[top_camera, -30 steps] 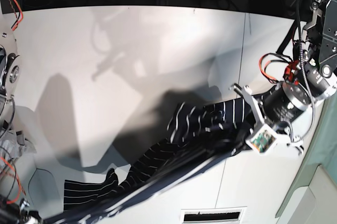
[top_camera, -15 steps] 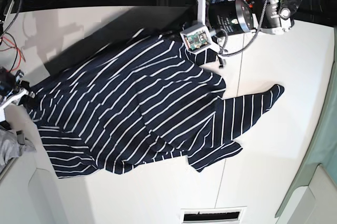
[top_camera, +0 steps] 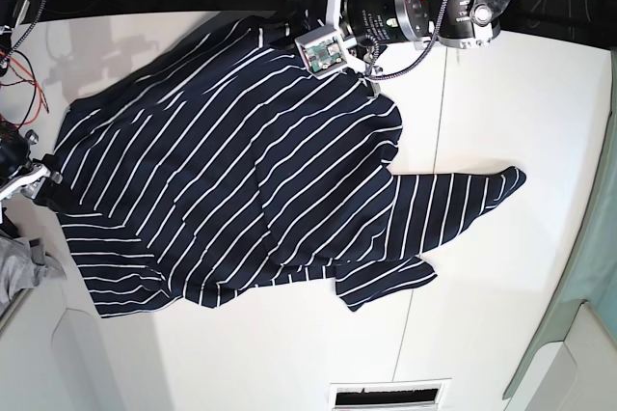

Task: Layout the t-shirt on the table in an organized manner, then fold the t-shirt properly
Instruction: 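Lay the shirt down and drag it with the left gripper, then grasp shirt edges with both grippers and spread the shirt flat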

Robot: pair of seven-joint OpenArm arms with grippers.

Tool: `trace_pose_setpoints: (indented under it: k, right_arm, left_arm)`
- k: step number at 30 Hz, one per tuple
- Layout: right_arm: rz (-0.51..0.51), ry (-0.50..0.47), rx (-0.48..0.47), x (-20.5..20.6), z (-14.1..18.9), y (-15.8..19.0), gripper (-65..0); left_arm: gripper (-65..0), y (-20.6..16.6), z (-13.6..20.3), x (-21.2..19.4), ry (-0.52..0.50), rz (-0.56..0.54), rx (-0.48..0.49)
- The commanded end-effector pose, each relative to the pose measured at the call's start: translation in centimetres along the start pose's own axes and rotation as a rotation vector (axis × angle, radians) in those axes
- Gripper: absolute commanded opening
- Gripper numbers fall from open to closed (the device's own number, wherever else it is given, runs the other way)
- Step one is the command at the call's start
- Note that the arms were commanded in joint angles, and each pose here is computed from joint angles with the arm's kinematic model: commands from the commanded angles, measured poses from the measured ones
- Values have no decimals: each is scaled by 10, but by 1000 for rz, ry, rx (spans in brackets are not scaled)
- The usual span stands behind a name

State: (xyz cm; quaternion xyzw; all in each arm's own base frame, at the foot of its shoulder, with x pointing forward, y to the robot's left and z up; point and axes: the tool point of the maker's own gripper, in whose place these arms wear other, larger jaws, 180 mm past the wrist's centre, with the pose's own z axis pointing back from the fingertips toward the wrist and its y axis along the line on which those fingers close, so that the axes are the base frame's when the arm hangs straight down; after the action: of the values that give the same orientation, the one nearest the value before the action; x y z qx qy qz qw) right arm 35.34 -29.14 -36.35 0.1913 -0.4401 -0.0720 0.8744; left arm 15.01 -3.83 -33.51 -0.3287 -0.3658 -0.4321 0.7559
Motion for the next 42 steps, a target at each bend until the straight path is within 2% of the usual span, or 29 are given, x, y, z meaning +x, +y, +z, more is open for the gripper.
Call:
trace_pose_setpoints:
  k: [1, 5, 7, 12, 15, 17, 18, 21, 22, 24, 26, 29, 30, 34, 37, 40, 42]
  right_arm:
    - [30, -103, 5, 38, 9, 1, -408]
    - [50, -186, 15, 69, 13, 9, -408]
    - [68, -197, 22, 76, 6, 14, -408]
    - [156, -193, -4, 81, -29, 29, -408]
    - [193, -151, -14, 71, -53, 40, -408]
    - [210, -143, -18, 66, -69, 47, -408]
    - [216, -142, -24, 62, -77, 50, -408]
    - [238, -138, -46, 46, -96, 57, -415]
    - [256, -122, -56, 37, -102, 58, -433]
    - [296, -68, -88, 17, -110, 56, -515]
    - [342, -13, -103, -1, -115, 55, -647]
    - [361, 23, -113, -14, -115, 50, -650]
    - [366, 28, -118, -15, -114, 48, -650]
    - [375, 52, -119, -25, -110, 42, -650]
    - [384, 95, -94, -45, -104, 37, -650]
    - [372, 135, -86, -67, -94, 28, -650]
    - [340, 144, -61, -79, -85, 25, -650]
  left_arm:
    - [-473, -1, 6, 20, -73, -15, -9]
    - [-473, 20, 23, 36, -134, -5, 56]
    - [-473, 28, 29, 40, -160, 21, 72]
    - [-470, 19, 28, 32, -134, 61, 37]
    - [-399, -2, 22, 20, -106, 101, -12]
    - [-368, -5, 22, 13, -84, 100, -7]
    - [-368, -2, 22, 10, -69, 79, 13]
    - [-368, 49, 31, 13, -92, 86, 245]
    - [-369, 64, 35, 14, -104, 95, 307]
    - [-371, 85, 37, 7, -93, 112, 358]
    - [-406, 99, 31, -7, -68, 149, 366]
    - [-605, 119, 13, -32, -47, 231, 382]
    - [-650, 125, 5, -41, -40, 260, 388]
    - [-650, 146, -26, -76, 45, 340, 405]
    - [-650, 164, -30, -105, 147, 339, 431]
    - [-650, 207, -5, -133, 256, 329, 581]
    - [-650, 239, 20, -140, 284, 337, 685]
